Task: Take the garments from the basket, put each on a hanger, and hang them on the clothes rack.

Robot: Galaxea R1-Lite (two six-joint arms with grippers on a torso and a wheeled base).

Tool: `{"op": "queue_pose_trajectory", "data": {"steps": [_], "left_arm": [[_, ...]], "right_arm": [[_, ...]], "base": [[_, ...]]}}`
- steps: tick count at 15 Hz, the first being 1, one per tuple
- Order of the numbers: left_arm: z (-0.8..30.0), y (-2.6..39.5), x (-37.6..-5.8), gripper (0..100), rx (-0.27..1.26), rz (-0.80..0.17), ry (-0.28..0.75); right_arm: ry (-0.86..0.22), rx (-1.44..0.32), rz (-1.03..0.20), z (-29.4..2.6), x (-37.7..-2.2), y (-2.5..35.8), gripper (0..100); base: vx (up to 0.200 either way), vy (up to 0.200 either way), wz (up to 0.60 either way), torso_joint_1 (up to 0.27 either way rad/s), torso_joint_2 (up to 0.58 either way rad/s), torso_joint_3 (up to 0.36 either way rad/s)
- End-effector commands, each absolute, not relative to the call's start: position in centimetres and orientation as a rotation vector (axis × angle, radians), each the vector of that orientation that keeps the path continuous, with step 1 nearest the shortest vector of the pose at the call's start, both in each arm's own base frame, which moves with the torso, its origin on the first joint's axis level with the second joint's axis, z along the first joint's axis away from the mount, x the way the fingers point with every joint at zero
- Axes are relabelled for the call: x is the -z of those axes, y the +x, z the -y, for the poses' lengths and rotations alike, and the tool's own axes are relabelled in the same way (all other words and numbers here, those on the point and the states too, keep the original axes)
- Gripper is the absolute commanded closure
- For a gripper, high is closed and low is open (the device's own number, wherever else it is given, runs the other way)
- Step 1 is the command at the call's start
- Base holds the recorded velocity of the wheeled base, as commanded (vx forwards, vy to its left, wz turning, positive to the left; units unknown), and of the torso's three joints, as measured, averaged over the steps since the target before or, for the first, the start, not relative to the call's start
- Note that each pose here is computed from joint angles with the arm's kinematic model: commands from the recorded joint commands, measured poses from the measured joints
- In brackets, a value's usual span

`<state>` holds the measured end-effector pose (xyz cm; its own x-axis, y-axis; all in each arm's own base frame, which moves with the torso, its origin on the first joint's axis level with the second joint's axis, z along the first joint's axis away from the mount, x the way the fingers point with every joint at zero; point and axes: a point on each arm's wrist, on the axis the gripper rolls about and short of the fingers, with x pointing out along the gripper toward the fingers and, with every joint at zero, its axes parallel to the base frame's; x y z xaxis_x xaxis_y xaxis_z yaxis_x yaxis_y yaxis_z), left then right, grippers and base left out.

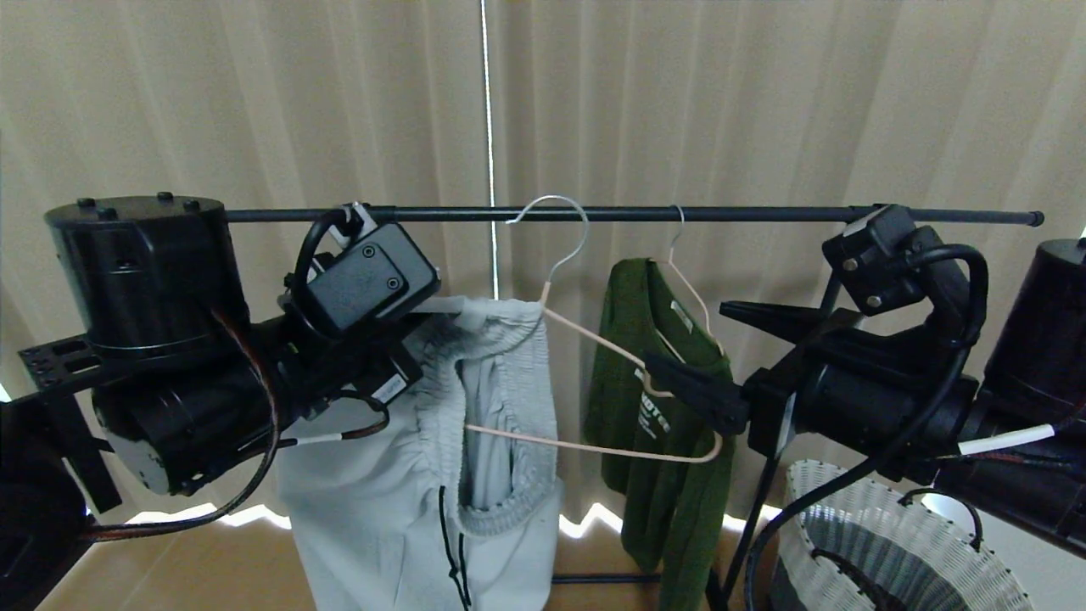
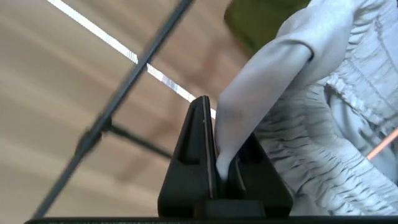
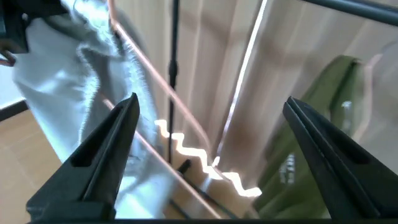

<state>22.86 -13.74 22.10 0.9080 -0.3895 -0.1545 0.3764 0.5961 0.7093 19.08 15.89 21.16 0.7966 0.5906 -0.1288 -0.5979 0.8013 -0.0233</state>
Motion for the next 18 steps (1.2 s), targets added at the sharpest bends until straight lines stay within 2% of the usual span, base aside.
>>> {"op": "queue_pose_trajectory", "data": {"steps": [1,3,6,7,8,11,18], "left_arm": [[13.1,23.1,-21.8,100,0.378,-0.019,0.824],[13.2,23.3,-22.0,100,0.294,-0.052,0.752],[13.6,23.3,-21.8,100,0.267,-0.081,0.636],[13.6,23.3,-21.8,100,0.267,-0.081,0.636],[15.2,22.9,-22.1,100,0.317,-0.075,0.492],[17.1,23.1,-23.4,100,0.355,-0.043,0.347],[18.4,22.6,-25.0,100,0.39,0.042,0.271]], "right_arm": [[-0.08,-0.631,-0.116,-15.3,-20.5,18.6,0],[-0.091,-0.632,-0.128,-15.1,-19.7,18.4,0],[-0.1,-0.641,-0.151,-15.1,-19.1,18.2,0],[-0.1,-0.641,-0.151,-15.1,-19.1,18.2,0],[-0.12,-0.67,-0.199,-15.5,-17.7,17.5,0],[-0.132,-0.686,-0.222,-15.9,-16.8,17.4,0],[-0.125,-0.674,-0.209,-16.9,-16.1,18.9,0]], "base": [[0.0,0.0,0.0,0.0,0.0,0.0],[0.0,0.0,0.0,0.0,0.0,0.0],[0.0,0.0,0.0,0.0,0.0,0.0],[0.0,0.0,0.0,0.0,0.0,0.0],[0.0,0.0,0.0,0.0,0.0,0.0],[0.0,0.0,0.0,0.0,0.0,0.0],[0.0,0.0,0.0,0.0,0.0,0.0]]}}
